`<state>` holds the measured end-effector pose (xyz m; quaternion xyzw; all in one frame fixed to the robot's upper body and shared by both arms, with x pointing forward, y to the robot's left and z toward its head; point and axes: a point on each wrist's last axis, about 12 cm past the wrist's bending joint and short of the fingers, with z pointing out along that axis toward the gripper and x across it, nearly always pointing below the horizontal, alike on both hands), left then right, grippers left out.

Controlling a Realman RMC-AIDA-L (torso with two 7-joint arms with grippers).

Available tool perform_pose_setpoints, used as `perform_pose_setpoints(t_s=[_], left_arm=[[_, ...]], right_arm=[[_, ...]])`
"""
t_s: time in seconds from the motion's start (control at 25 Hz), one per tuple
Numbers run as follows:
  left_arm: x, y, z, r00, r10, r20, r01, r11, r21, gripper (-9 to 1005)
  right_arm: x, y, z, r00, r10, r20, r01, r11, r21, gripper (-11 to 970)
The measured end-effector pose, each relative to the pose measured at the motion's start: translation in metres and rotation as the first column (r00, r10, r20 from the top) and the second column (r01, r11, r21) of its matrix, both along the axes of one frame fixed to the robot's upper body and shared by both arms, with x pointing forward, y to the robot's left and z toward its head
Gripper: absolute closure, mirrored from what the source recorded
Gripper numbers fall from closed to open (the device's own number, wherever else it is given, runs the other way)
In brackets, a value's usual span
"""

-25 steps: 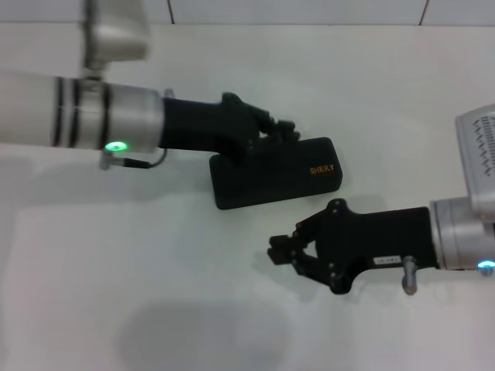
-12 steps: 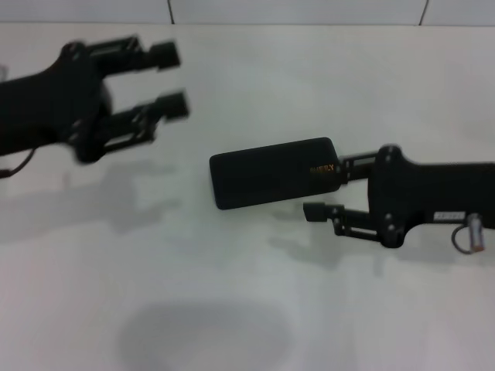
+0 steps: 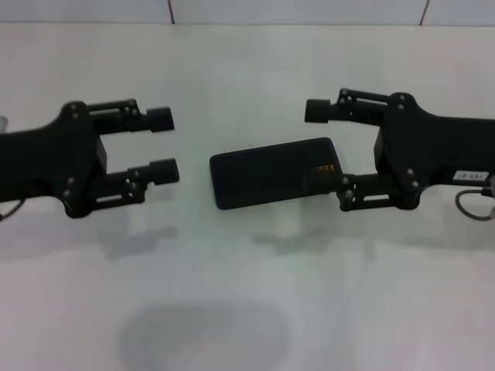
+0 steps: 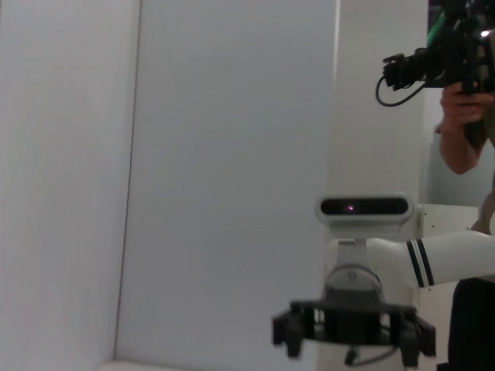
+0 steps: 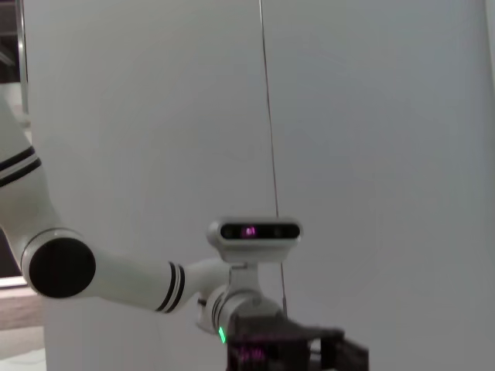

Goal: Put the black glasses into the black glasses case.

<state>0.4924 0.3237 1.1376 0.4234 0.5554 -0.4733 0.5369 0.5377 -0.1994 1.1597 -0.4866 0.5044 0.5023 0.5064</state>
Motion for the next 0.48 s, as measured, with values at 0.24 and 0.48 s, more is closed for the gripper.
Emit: perform_pose_setpoints(t_s=[0.24,0.48], left_arm=[[-0.0015,-0.0016,-0.0083,0.999,-0.006,-0.043,0.006,1.000,0.001,389],[-0.0015,-0.0006,-0.0117,0.998,0.022,-0.061,-0.023,1.000,-0.011,389]], right_arm=[[0.0021,0.0045,-0.0025,1.000,0.018,0.002,-0.019,1.000,0.013,132],[-0.0022,0.0047,-0.0064,0.999,0.034,0.029,-0.035,0.999,0.018,71]])
